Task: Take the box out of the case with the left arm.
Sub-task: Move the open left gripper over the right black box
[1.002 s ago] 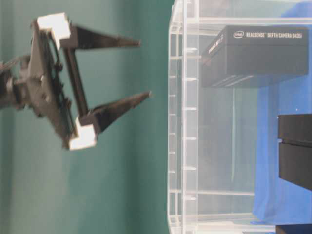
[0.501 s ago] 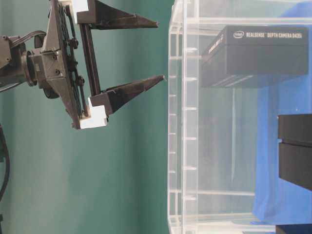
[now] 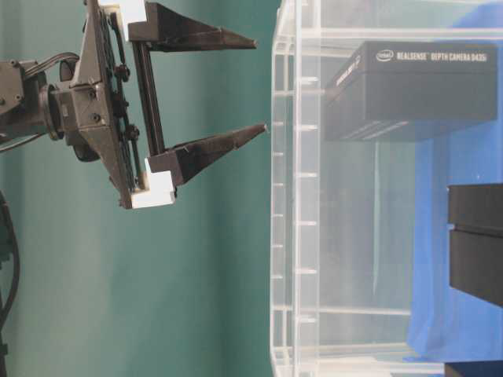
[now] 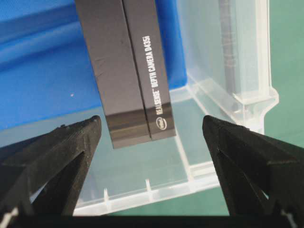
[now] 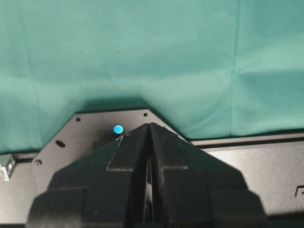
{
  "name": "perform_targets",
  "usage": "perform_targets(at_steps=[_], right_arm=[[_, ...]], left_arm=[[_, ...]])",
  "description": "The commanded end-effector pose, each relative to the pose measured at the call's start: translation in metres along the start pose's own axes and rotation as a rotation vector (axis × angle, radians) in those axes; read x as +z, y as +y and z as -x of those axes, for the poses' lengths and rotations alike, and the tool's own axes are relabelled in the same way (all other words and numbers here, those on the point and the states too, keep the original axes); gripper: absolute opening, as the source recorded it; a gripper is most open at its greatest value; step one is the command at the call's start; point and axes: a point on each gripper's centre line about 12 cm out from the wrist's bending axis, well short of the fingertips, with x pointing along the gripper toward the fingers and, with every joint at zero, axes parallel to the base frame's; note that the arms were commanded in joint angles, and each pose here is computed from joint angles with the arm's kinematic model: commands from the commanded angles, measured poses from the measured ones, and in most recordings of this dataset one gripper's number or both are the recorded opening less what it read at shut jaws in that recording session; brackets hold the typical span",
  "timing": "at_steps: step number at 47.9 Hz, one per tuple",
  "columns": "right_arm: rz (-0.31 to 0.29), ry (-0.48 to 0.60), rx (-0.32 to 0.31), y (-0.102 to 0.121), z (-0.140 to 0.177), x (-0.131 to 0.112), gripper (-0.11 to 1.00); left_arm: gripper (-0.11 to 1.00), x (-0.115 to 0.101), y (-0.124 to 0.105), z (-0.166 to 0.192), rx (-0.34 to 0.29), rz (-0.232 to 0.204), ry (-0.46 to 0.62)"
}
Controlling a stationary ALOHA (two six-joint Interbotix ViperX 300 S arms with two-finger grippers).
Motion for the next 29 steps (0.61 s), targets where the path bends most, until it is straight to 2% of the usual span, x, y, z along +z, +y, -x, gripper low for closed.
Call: perform_targets(at_steps=[1, 29], right_arm=[[-0.003, -0.013, 0.002, -0.0003, 0.003, 0.0015, 0.02], [0.001, -0.014, -0.001, -0.0006, 0.0027, 0.0019, 0.02]], left_arm=[[0.9, 0.0056, 0.001, 0.0149, -0.027, 0.011, -0.014], [0.9, 0.0062, 0.0016, 0.0139, -0.024, 0.023, -0.013]])
